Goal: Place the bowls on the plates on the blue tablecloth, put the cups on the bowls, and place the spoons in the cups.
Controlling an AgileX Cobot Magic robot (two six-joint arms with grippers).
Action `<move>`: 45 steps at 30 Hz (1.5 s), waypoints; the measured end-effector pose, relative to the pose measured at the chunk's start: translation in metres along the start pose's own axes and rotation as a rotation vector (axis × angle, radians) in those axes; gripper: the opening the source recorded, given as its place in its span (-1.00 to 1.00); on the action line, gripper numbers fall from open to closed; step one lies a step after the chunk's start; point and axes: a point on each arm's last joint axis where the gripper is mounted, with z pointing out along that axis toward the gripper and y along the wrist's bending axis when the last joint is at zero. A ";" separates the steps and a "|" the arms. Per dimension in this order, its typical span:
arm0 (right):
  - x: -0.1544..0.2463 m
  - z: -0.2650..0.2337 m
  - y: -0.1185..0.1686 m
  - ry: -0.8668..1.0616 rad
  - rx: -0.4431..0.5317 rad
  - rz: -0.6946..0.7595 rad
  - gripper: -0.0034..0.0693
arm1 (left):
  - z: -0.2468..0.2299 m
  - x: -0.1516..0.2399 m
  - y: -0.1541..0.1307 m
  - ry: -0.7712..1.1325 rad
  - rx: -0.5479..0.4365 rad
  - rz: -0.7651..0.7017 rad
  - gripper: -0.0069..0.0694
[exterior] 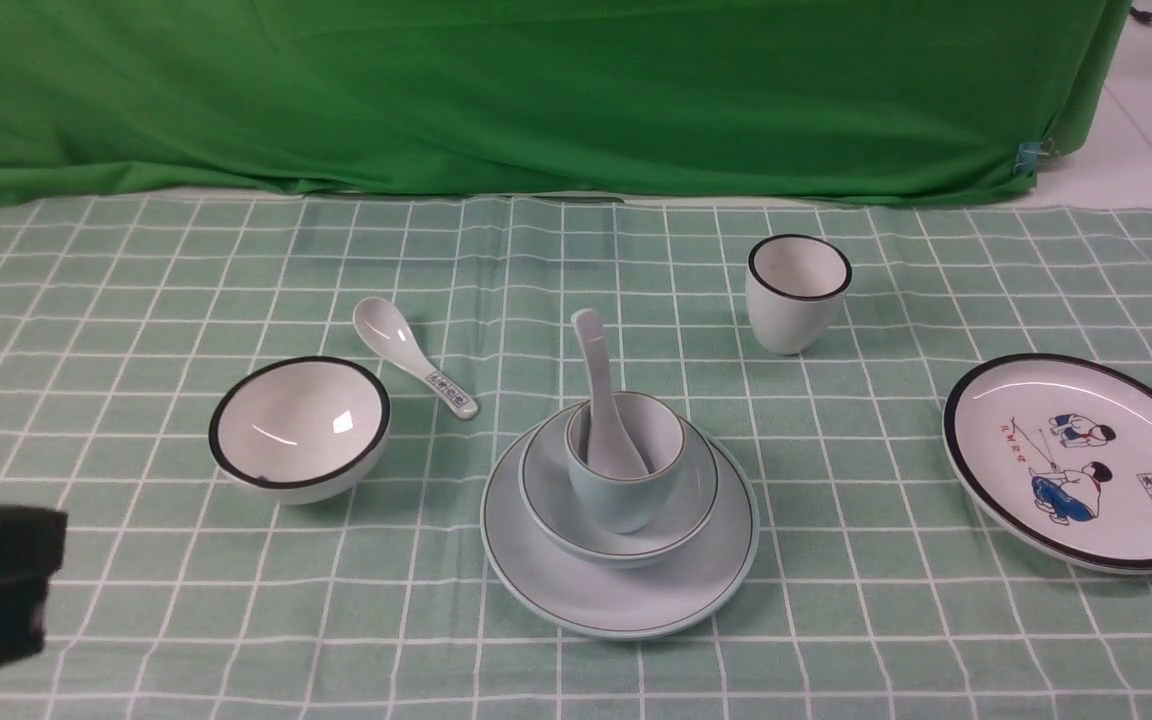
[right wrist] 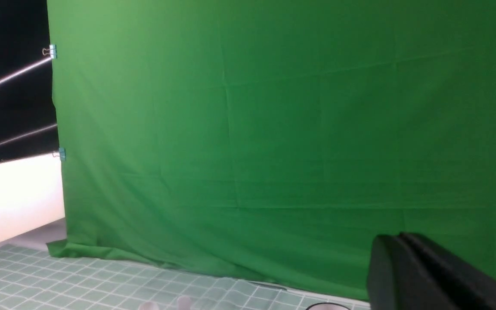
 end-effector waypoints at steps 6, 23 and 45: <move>0.000 0.000 0.000 0.000 0.000 0.001 -0.83 | -0.014 0.049 0.013 -0.206 0.119 -0.039 -0.79; 0.000 0.000 0.000 -0.002 0.000 0.001 -0.75 | -0.035 0.056 0.013 -0.655 0.317 -0.074 -0.79; 0.000 0.000 0.000 -0.001 0.000 0.002 -0.70 | 0.043 0.112 0.035 -0.658 -0.123 0.082 -0.79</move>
